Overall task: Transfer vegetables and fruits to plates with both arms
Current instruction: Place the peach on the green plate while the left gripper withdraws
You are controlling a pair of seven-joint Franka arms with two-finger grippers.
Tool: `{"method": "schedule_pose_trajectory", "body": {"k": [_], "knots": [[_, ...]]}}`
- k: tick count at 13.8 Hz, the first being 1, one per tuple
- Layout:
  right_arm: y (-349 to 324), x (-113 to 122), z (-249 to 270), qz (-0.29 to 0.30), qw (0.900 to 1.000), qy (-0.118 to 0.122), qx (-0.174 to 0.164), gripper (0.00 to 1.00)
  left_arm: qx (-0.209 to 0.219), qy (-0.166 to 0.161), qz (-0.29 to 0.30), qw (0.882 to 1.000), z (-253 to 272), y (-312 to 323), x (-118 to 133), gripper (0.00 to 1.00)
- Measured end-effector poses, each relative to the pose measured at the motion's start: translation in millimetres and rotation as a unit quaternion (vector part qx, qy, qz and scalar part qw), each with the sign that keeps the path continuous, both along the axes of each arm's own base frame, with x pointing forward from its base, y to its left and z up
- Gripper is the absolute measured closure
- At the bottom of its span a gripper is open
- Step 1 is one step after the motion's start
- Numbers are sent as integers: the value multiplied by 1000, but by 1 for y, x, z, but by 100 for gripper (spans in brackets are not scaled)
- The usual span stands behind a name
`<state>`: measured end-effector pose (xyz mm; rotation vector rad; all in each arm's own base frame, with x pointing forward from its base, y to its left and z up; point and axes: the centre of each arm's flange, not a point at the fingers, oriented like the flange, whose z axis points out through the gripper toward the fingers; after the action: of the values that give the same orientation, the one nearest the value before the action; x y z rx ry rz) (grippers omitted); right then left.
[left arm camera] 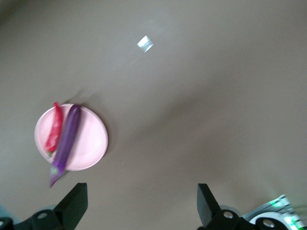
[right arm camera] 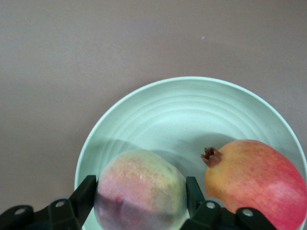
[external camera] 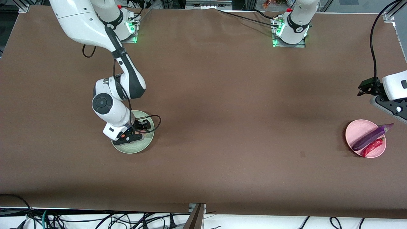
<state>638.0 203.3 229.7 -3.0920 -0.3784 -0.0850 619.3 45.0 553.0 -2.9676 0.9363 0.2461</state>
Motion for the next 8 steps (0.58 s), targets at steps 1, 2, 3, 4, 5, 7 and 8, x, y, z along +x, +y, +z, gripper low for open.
{"method": "schedule_pose_trajectory", "body": {"k": [1, 2, 3, 4, 5, 7, 8], "knots": [[-4, 1, 0, -3, 1000, 0, 0, 20, 0, -1, 6, 1000, 2, -2, 0, 0], [-7, 2, 0, -5, 1000, -1, 0, 16, 2, 0, 17, 1000, 4, -5, 0, 0], [-8, 4, 2, -7, 1000, -3, 1, 15, -9, 0, 41, 999, 7, -12, -2, 0], [-8, 5, 7, -7, 1000, -5, 2, 9, -26, 0, 79, 997, 11, -17, -5, 0], [-7, 6, 14, -6, 1000, -5, 3, 1, -33, 0, 121, 992, 16, -19, -8, 0], [-5, 8, 33, -5, 1000, -1, 3, 0, -21, -4, 171, 985, 23, -24, -13, 0], [-4, 9, 42, -4, 1000, 0, 4, 0, -13, -13, 191, 981, 25, -27, -16, 0]]}}
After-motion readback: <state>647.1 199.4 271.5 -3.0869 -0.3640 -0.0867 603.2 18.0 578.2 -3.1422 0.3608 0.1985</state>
